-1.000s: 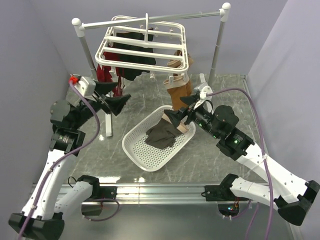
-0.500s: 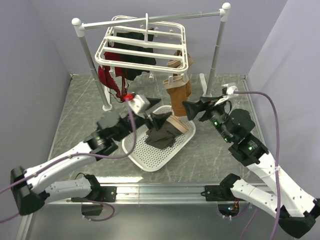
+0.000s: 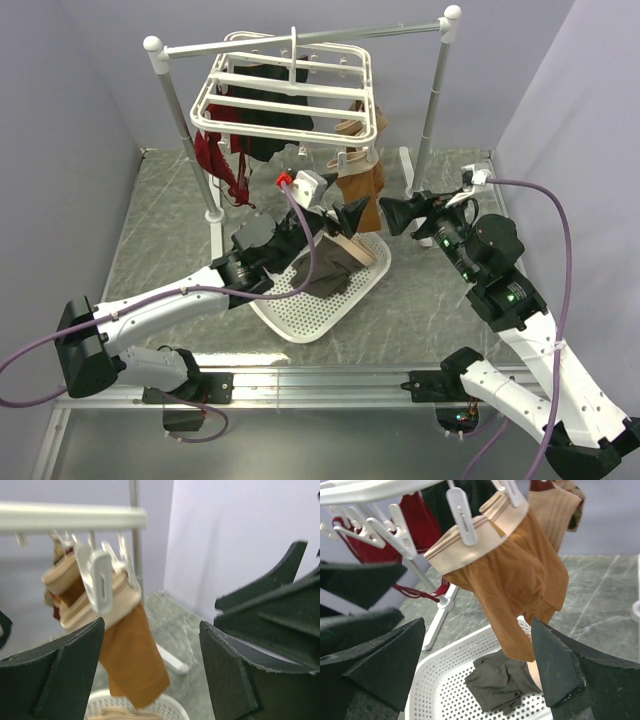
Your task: Clip the underwear to the hanger
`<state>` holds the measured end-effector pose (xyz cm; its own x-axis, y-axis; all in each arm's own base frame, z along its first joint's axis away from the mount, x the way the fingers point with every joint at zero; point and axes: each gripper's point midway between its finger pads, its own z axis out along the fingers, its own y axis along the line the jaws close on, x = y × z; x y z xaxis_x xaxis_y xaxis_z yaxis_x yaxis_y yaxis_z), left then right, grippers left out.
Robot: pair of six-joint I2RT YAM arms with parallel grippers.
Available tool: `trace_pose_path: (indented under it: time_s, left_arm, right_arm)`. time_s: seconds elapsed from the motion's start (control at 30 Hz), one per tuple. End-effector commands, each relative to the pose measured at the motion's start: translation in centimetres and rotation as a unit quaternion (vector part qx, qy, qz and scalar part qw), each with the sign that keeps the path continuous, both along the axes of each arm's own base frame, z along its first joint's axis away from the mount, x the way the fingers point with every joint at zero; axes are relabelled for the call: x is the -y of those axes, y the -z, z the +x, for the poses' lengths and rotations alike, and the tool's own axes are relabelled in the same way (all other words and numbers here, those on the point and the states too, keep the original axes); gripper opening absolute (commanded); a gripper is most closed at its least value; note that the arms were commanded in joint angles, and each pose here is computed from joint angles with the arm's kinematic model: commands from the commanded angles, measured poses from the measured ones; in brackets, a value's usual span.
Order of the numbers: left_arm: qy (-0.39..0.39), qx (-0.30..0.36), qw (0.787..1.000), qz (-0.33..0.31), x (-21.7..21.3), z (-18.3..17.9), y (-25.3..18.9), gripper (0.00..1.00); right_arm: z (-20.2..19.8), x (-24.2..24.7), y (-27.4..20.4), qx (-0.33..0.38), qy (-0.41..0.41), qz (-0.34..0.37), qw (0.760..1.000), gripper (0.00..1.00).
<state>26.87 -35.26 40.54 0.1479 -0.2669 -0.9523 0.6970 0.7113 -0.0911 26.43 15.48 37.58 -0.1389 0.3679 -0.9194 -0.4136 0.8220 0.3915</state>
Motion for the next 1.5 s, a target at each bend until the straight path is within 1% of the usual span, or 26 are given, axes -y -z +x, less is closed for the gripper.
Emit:
trace_pose_path:
  time_s: [0.0, 0.07, 0.1, 0.17, 0.2, 0.33, 0.43, 0.5, 0.53, 0.7, 0.77, 0.87, 1.0, 1.1, 1.13, 1.17, 1.27, 1.3, 1.33, 1.47]
  left_arm:
    - [-0.027, 0.061, 0.996, -0.058, -1.8, -0.1, -5.6, 0.83]
    - [-0.024, 0.066, 0.996, -0.064, -2.1, 0.1, -5.6, 0.83]
    - [-0.022, 0.065, 0.996, -0.064, -2.1, 0.2, -5.6, 0.82]
    - [-0.024, 0.067, 0.995, -0.063, -1.6, 0.8, -5.6, 0.79]
    - [-0.025, 0.066, 0.996, -0.063, -1.5, 1.0, -5.6, 0.76]
    - [-0.029, 0.066, 0.996, -0.059, -1.0, 2.3, -5.9, 0.7]
    - [-0.029, 0.07, 0.996, -0.057, -0.8, 2.9, -6.0, 0.66]
    - [-0.024, 0.068, 0.996, -0.047, -0.5, 3.1, -5.6, 0.6]
    - [-0.016, 0.057, 0.997, -0.058, -0.4, 3.0, -5.6, 0.59]
    - [-0.016, 0.058, 0.997, -0.052, -0.5, 3.0, -5.0, 0.54]
    - [-0.016, 0.057, 0.997, -0.051, -0.6, 3.0, -5.0, 0.52]
    - [-0.015, 0.06, 0.997, -0.053, -0.6, 3.2, -5.2, 0.46]
    - [-0.012, 0.064, 0.997, -0.052, -0.6, 3.1, -5.4, 0.35]
    - [-0.01, 0.066, 0.997, -0.048, -0.7, 3.0, -5.4, 0.3]
    - [-0.009, 0.067, 0.997, -0.046, -0.7, 2.9, -5.4, 0.29]
    - [-0.009, 0.067, 0.997, -0.047, -0.7, 2.9, -5.5, 0.29]
    - [0.004, 0.073, 0.996, -0.045, -0.7, 2.3, -5.6, 0.24]
    - [0.003, 0.086, 0.996, -0.031, -0.7, 2.2, -5.3, 0.23]
    - [0.004, 0.092, 0.995, -0.03, -0.9, 2.0, -5.4, 0.23]
    - [0.003, 0.092, 0.995, -0.024, -1.1, 1.9, -5.2, 0.22]
  right_arm:
    - [-0.6, -1.0, -3.3, 0.039, -0.039, -0.004, 0.998, 0.95]
    - [-0.7, -1.3, -4.1, 0.042, -0.053, -0.013, 0.998, 1.0]
    - [-0.1, -1.7, -3.8, 0.035, -0.058, -0.021, 0.998, 1.0]
    - [-0.1, -1.9, -4.7, 0.04, -0.067, -0.018, 0.997, 1.0]
    - [0.3, -1.9, -4.7, 0.034, -0.068, -0.018, 0.997, 1.0]
    - [0.8, -2.0, -5.6, 0.025, -0.077, -0.016, 0.997, 1.0]
    - [0.5, -2.5, -6.4, 0.037, -0.101, -0.014, 0.994, 1.0]
    - [0.3, -2.9, -7.1, 0.053, -0.118, -0.014, 0.992, 1.0]
    - [0.3, -3.1, -7.1, 0.055, -0.123, -0.015, 0.991, 1.0]
    - [0.2, -4.3, -7.6, 0.069, -0.162, -0.015, 0.984, 0.99]
    - [0.4, -4.5, -7.9, 0.072, -0.165, -0.013, 0.984, 0.99]
    - [0.6, -4.9, -8.7, 0.08, -0.17, -0.005, 0.982, 0.98]
    - [0.8, -5.2, -9.7, 0.087, -0.176, 0.023, 0.98, 0.97]
    - [0.8, -5.7, -9.6, 0.074, -0.188, 0.041, 0.979, 0.95]
    - [0.8, -6.0, -10.2, 0.083, -0.195, 0.047, 0.976, 0.92]
    - [0.8, -6.1, -10.3, 0.079, -0.198, 0.052, 0.976, 0.9]
    - [0.9, -6.7, -10.3, 0.06, -0.212, 0.073, 0.973, 0.86]
    - [0.9, -6.8, -10.3, 0.05, -0.215, 0.085, 0.972, 0.85]
    - [1.1, -7.0, -10.3, 0.047, -0.218, 0.09, 0.971, 0.82]
    - [1.3, -7.6, -10.2, 0.03, -0.232, 0.109, 0.966, 0.77]
